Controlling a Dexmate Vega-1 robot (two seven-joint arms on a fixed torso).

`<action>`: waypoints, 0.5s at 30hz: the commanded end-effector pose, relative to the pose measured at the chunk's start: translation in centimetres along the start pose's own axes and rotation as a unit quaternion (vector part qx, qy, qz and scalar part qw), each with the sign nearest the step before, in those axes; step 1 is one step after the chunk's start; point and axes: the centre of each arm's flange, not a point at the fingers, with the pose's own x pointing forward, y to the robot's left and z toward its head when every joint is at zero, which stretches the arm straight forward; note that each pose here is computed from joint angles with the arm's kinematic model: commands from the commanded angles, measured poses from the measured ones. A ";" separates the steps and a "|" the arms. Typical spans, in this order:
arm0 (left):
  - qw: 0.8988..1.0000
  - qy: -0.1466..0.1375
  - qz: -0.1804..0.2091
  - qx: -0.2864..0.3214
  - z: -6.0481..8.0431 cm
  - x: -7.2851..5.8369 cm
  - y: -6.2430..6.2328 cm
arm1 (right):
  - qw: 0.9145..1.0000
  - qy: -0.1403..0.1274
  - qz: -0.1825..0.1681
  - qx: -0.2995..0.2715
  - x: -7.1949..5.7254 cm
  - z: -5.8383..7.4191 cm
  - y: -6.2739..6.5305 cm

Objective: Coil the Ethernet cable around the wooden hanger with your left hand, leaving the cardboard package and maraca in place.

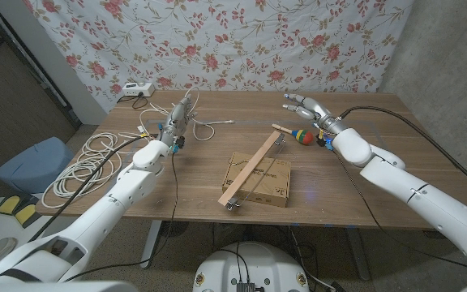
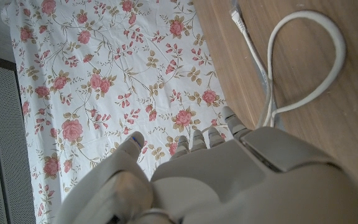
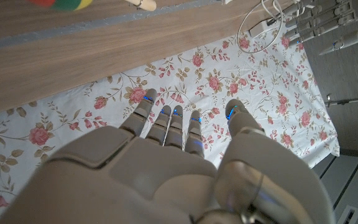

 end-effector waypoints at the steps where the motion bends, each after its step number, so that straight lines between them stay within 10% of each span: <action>1: 1.000 0.005 -0.002 0.002 0.4 -0.9 -1.1 | 0.993 -0.004 0.054 -0.105 -0.8 1.4 -0.2; 15: 1.000 0.008 -0.006 0.000 0.4 -0.6 -1.7 | 0.972 -0.002 0.118 -0.205 -0.8 2.7 0.2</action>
